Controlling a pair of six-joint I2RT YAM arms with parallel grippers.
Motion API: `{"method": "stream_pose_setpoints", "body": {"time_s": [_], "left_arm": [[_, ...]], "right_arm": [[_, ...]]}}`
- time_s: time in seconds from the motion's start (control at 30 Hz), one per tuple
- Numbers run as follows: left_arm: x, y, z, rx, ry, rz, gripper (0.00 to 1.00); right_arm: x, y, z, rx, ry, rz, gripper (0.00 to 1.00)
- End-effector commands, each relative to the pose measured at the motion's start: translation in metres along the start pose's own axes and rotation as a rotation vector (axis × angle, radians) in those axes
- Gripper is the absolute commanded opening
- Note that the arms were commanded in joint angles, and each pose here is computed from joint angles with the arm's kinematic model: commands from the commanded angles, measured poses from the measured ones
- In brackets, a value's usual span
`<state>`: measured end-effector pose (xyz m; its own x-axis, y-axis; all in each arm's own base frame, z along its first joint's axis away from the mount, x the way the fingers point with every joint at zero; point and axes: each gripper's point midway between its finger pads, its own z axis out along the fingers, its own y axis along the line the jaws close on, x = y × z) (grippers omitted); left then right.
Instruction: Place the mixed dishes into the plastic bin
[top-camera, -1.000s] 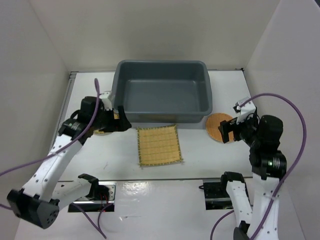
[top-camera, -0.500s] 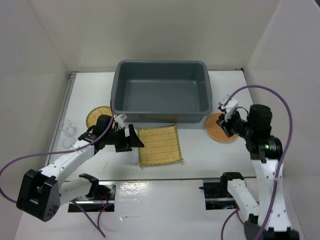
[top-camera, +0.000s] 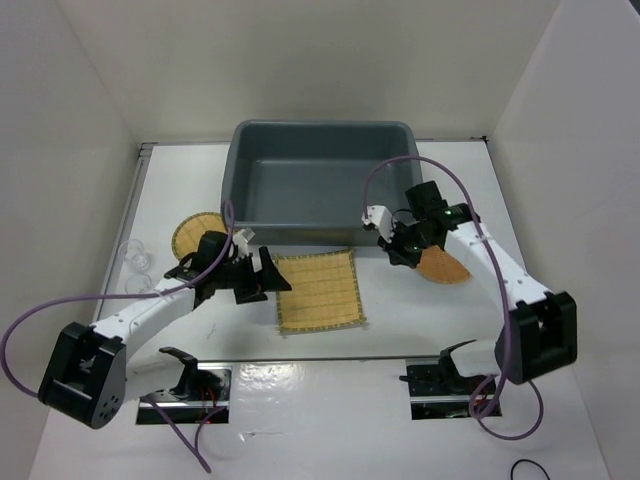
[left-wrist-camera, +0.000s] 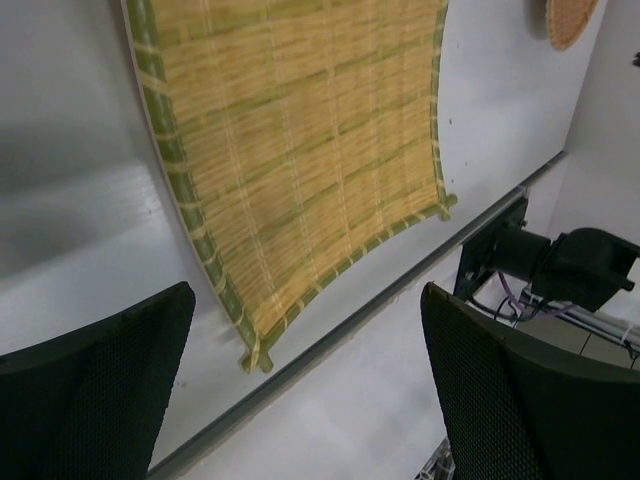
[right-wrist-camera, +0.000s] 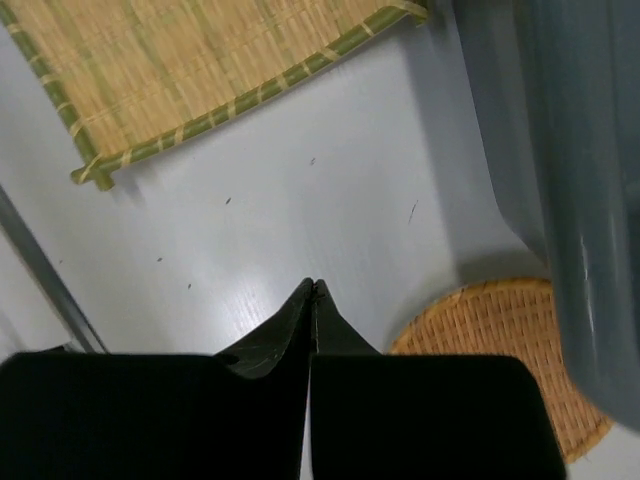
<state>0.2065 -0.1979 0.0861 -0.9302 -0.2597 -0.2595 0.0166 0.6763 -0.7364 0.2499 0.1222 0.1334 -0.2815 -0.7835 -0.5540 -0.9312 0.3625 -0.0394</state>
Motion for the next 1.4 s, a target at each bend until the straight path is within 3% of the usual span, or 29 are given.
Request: {"method": "stream_pose_setpoints", "body": {"time_s": [0.0, 0.27, 0.53, 0.83, 0.9, 1.07, 1.1, 1.17, 1.37], "left_arm": [[-0.031, -0.015, 0.003, 0.007, -0.066, 0.041, 1.00], [-0.087, 0.011, 0.011, -0.071, -0.109, -0.002, 1.00], [-0.151, 0.046, 0.017, -0.080, -0.155, -0.091, 1.00], [-0.166, 0.037, 0.009, -0.053, -0.178, -0.074, 1.00], [-0.157, 0.020, -0.001, 0.025, -0.162, -0.071, 1.00], [-0.112, -0.024, -0.020, 0.042, -0.152, -0.015, 1.00], [-0.111, -0.030, -0.034, 0.034, -0.204, -0.006, 1.00], [-0.087, -0.019, -0.035, 0.011, -0.182, -0.032, 1.00], [-0.027, 0.001, -0.020, 0.048, -0.093, -0.089, 1.00]], "right_arm": [[-0.026, -0.033, 0.021, 0.091, -0.061, -0.032, 0.00], [-0.048, -0.073, 0.052, 0.185, -0.133, 0.064, 0.00], [-0.050, -0.111, 0.074, 0.272, -0.108, 0.095, 0.00], [-0.065, -0.143, 0.064, 0.372, -0.154, 0.149, 0.00], [-0.065, -0.130, 0.067, 0.303, -0.151, 0.139, 0.00], [-0.058, -0.022, 0.086, 0.030, -0.097, -0.006, 0.00], [-0.057, -0.008, 0.089, 0.011, -0.086, -0.031, 0.00], [-0.048, 0.029, 0.100, -0.064, -0.035, -0.077, 0.00], [-0.030, 0.057, 0.116, -0.182, 0.037, -0.051, 0.00]]}}
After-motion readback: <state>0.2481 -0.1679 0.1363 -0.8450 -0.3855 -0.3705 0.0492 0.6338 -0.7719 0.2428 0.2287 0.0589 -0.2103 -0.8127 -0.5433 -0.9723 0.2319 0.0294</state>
